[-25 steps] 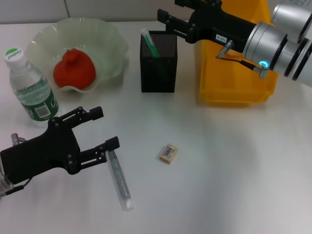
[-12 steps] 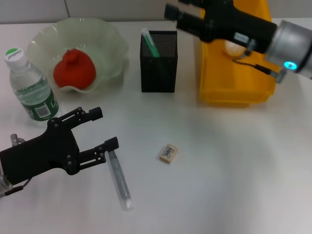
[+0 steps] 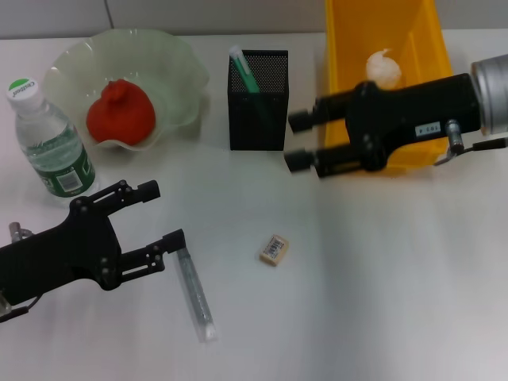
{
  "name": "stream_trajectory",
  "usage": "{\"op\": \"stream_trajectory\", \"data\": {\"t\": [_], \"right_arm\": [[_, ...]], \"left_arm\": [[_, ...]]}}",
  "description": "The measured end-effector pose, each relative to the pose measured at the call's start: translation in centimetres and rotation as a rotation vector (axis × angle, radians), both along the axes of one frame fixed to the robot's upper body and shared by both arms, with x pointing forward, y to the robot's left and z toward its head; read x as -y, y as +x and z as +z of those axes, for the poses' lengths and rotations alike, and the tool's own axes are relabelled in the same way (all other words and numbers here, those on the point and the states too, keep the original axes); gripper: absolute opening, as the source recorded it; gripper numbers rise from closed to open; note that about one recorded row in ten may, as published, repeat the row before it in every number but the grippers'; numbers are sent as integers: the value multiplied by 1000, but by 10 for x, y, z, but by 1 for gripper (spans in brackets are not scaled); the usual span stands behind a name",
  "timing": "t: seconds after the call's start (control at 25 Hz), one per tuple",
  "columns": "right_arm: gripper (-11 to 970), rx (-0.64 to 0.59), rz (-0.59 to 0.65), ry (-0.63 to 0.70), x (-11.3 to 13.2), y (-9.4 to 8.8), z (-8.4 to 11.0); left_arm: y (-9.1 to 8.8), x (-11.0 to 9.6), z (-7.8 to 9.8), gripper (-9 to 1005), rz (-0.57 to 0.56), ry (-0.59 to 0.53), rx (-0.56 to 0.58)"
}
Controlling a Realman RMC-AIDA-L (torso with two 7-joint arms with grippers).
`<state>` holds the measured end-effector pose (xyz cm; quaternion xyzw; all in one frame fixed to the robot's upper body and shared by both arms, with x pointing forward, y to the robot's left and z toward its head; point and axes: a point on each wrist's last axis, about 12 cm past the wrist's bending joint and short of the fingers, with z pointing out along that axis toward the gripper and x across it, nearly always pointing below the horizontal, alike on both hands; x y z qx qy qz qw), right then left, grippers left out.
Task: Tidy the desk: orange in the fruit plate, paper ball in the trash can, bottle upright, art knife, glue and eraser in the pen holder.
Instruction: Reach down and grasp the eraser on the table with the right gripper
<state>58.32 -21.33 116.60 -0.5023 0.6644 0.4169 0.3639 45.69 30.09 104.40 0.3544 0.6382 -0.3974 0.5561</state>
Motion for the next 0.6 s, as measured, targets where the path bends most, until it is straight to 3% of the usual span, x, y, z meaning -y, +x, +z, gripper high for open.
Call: {"op": "stream_trajectory", "data": {"t": [0.08, 0.12, 0.6], "right_arm": [[637, -22, 46, -99, -6, 3, 2], [638, -45, 93, -216, -15, 6, 2], [630, 36, 255, -586, -67, 9, -19]], "left_arm": [[0, -1, 0, 800, 0, 4, 3], [1, -2, 1, 800, 0, 6, 5], [1, -4, 1, 799, -1, 14, 10]]}}
